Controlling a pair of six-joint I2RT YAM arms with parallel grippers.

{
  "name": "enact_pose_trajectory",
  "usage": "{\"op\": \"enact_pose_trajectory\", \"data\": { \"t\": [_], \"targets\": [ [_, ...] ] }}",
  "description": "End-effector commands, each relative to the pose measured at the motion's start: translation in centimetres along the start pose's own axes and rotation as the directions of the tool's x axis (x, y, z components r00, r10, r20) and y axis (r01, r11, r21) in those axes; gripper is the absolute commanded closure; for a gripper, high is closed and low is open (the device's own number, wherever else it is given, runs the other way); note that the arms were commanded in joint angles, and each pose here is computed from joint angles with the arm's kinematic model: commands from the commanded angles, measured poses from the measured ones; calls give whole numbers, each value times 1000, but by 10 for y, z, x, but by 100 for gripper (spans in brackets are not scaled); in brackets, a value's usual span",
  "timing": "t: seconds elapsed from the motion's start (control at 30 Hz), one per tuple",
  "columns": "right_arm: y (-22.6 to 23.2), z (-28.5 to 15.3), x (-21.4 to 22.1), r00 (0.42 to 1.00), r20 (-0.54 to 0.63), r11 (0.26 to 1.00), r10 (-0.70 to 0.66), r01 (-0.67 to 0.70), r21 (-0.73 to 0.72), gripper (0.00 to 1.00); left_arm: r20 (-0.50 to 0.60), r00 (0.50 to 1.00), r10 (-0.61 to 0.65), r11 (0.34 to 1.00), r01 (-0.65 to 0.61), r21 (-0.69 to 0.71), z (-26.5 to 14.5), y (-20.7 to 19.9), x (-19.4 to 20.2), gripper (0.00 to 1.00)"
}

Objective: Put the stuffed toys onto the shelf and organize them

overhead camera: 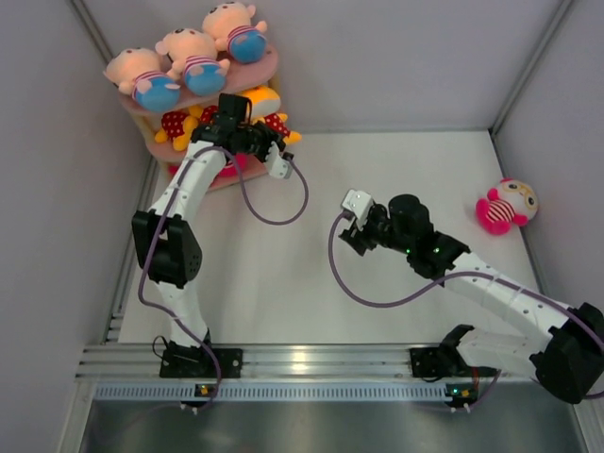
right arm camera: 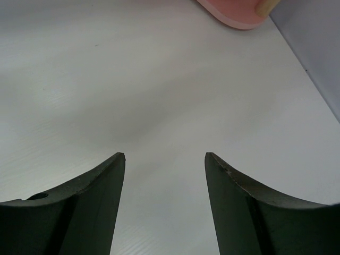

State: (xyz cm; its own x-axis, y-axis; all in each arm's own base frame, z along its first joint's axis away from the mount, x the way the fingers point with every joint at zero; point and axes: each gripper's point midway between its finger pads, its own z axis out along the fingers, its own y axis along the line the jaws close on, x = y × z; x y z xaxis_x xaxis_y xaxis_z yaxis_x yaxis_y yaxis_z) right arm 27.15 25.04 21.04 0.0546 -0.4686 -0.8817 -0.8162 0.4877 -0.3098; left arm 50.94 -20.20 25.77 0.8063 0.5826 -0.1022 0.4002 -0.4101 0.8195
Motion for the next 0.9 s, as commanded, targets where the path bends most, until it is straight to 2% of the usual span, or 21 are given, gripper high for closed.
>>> {"op": "enact_pose_trajectory", "data": {
  "t": [0.0, 0.1, 0.27, 0.37, 0.43, 0.53, 0.67, 0.7, 0.83, 0.87],
  "targets": [
    [-14, 5, -37, 993, 115, 1000, -1, 1, -1, 38, 50, 999, 10, 996, -5, -92, -7, 29, 2, 100],
    [-15, 13, -33, 995, 102, 1000, 9, -7, -24, 38, 54, 998, -9, 994, 15, -111, -5, 36, 10, 100],
    [-26, 23, -54, 984, 179, 1000, 20, -17, -16, 37, 61, 996, -57, 992, 64, -111, 3, 33, 23, 100],
    [-40, 28, -77, 959, 272, 997, 75, -70, -30, 36, 57, 995, -83, 989, 90, -122, 2, 36, 29, 100],
    [-47, 35, -83, 936, 309, 985, 171, -156, -72, 36, 55, 994, -90, 987, 97, -128, -1, 37, 34, 100],
    [-84, 48, -101, 870, 407, 959, 279, -272, -76, 34, 52, 994, -95, 987, 101, -127, -1, 34, 39, 100],
    [-138, 80, -116, 768, 452, 885, 454, -449, -127, 34, 59, 993, -105, 986, 112, -122, 2, 31, 41, 100],
    [-157, 95, -118, 724, 459, 848, 514, -509, -147, 34, 57, 993, -106, 986, 113, -122, 2, 30, 42, 100],
    [-191, 127, -138, 619, 537, 804, 574, -552, -223, 34, 59, 992, -111, 985, 118, -124, 1, 29, 45, 100],
    [-201, 129, -154, 588, 566, 799, 577, -550, -244, 34, 57, 992, -112, 985, 118, -122, 1, 28, 46, 100]
  ]
}}
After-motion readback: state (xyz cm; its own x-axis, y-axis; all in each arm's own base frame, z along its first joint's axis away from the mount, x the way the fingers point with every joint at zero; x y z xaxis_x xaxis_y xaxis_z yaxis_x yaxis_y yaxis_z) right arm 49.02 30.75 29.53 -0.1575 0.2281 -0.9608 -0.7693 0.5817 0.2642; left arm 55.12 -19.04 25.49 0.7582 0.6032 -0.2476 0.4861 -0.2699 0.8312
